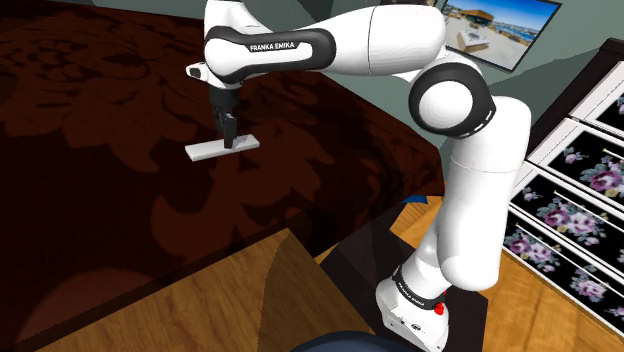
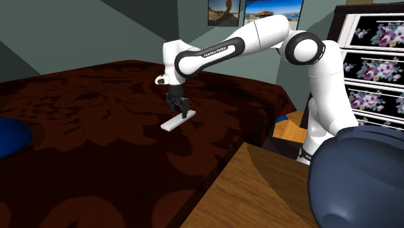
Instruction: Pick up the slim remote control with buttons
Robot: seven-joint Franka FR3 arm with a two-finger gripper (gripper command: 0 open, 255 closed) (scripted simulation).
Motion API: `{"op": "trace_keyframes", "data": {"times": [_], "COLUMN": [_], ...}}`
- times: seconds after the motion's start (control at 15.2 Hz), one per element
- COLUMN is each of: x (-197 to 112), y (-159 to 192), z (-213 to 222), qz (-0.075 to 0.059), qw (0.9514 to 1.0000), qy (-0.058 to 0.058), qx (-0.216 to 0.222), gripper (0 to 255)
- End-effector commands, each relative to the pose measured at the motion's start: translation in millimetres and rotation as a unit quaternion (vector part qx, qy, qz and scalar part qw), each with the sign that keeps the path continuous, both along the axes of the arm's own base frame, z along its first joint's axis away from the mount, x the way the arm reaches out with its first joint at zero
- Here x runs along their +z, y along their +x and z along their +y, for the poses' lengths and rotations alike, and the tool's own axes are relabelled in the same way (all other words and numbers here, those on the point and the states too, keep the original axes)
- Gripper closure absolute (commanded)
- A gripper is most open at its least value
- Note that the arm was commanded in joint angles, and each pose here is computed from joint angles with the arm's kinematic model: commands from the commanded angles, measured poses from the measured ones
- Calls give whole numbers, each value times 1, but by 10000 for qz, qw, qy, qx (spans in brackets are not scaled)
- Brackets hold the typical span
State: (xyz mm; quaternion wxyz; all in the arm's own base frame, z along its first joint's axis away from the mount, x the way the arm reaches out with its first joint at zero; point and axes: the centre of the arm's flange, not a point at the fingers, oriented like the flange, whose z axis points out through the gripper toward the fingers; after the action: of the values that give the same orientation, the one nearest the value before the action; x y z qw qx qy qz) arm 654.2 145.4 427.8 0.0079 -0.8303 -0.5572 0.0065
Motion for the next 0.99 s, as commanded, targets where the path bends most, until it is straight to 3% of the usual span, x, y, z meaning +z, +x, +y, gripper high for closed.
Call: {"op": "trace_keyframes", "data": {"times": [0.0,0.33,0.4,0.92], "x": [-10,-29,-29,-30], "y": [0,0,0,0], "z": [0,0,0,0], "qz": [-2,-2,-2,-2], "qw": [10000,10000,10000,10000], "qy": [3,3,3,3], "qx": [17,17,17,17], "gripper": [0,0,255,255]}}
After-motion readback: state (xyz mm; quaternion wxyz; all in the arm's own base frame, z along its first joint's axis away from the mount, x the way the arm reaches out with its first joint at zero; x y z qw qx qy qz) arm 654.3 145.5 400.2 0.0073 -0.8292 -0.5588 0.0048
